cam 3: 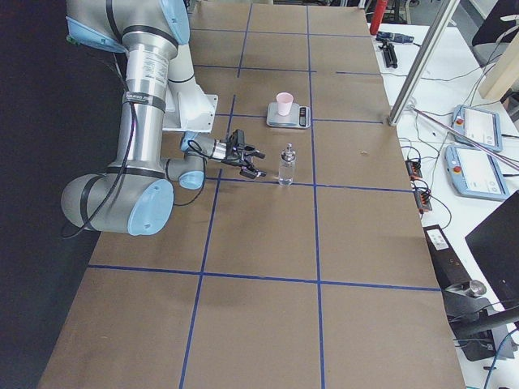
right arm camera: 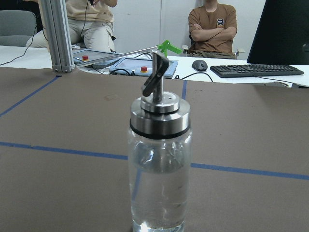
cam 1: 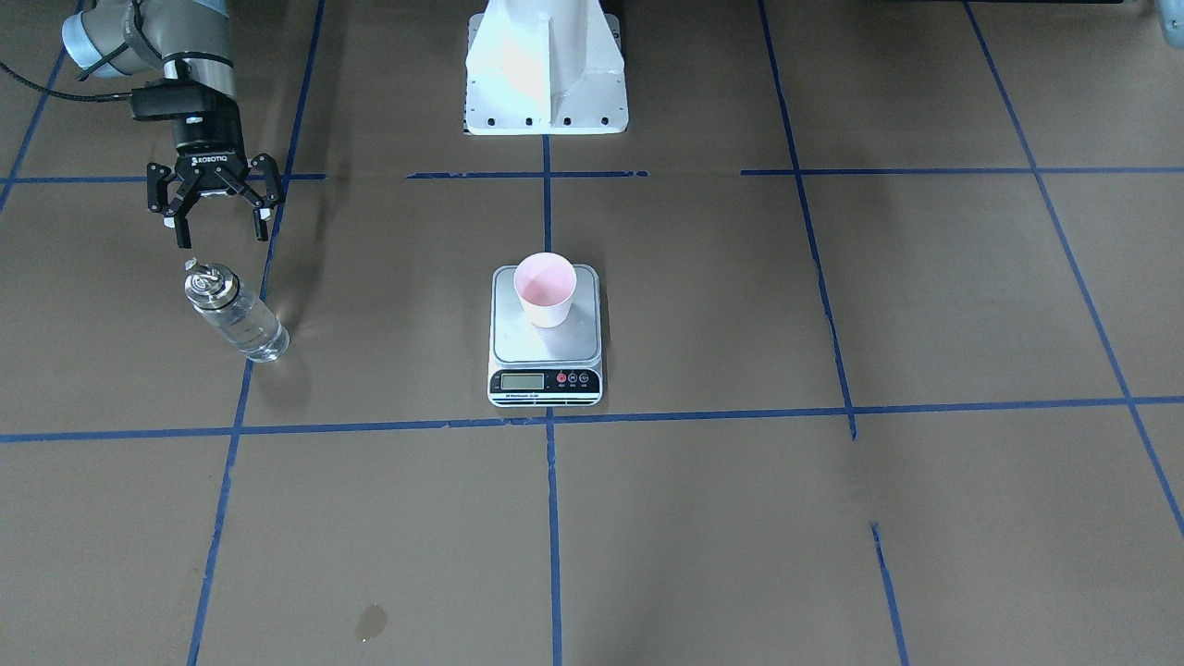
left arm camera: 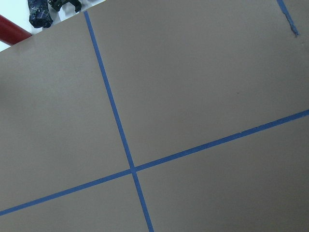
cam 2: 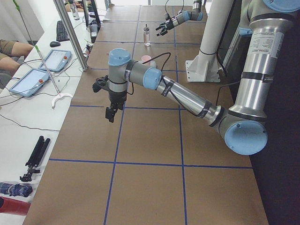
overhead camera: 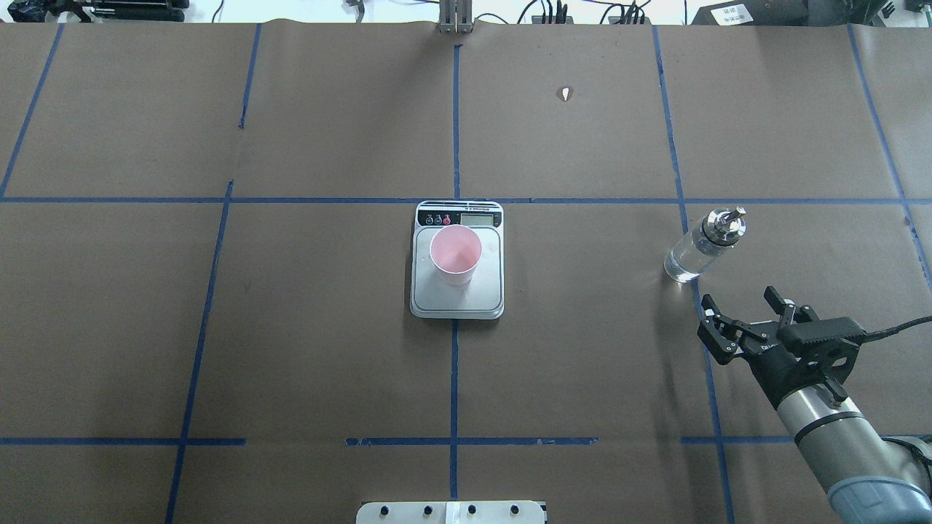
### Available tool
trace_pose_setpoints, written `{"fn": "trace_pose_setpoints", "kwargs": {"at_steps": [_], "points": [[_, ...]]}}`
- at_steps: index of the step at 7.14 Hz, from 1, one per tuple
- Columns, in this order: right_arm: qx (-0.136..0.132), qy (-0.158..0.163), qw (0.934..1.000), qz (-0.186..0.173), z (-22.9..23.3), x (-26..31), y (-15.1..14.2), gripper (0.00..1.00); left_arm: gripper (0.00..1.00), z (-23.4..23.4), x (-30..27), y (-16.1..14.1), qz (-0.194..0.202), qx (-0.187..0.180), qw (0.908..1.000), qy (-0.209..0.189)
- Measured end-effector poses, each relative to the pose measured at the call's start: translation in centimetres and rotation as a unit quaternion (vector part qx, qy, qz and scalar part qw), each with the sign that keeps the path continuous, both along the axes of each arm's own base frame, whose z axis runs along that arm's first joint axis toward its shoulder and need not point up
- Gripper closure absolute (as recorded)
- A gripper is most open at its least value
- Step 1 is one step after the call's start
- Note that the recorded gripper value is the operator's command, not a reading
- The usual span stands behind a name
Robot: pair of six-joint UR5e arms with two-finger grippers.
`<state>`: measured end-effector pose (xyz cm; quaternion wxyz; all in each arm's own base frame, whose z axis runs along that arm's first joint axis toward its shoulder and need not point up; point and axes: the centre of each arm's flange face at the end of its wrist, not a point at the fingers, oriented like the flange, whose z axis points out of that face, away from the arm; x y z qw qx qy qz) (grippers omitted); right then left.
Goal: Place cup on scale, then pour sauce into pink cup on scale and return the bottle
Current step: 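Move the right gripper toward the glass sauce dispenser, then close the right gripper around the dispenser's glass body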
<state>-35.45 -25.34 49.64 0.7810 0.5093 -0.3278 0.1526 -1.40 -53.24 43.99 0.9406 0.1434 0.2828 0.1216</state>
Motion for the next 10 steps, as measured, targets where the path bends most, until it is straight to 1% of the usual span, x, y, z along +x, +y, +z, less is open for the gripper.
{"fn": "trace_pose_setpoints", "kwargs": {"at_steps": [3, 5, 8, 10], "points": [[0.007, -0.013, 0.9995, 0.027, 1.1, -1.4, -2.0, 0.00, 0.00, 0.1, -0.1, -0.1, -0.003, 0.001, 0.9999, -0.011], [0.009, -0.011, 0.9991, 0.040, 1.1, -1.1, -3.2, 0.00, 0.00, 0.2, -0.1, -0.1, -0.003, 0.001, 0.9999, -0.012], [0.017, -0.015, 0.9989, 0.042, -0.6, -3.3, -4.3, 0.00, 0.00, 0.1, -0.1, -0.1, -0.003, 0.001, 0.9999, -0.012], [0.018, -0.015, 0.9988, 0.042, -0.7, -4.1, -4.5, 0.00, 0.00, 0.1, -0.1, -0.1, -0.003, 0.002, 0.9999, -0.012]]}}
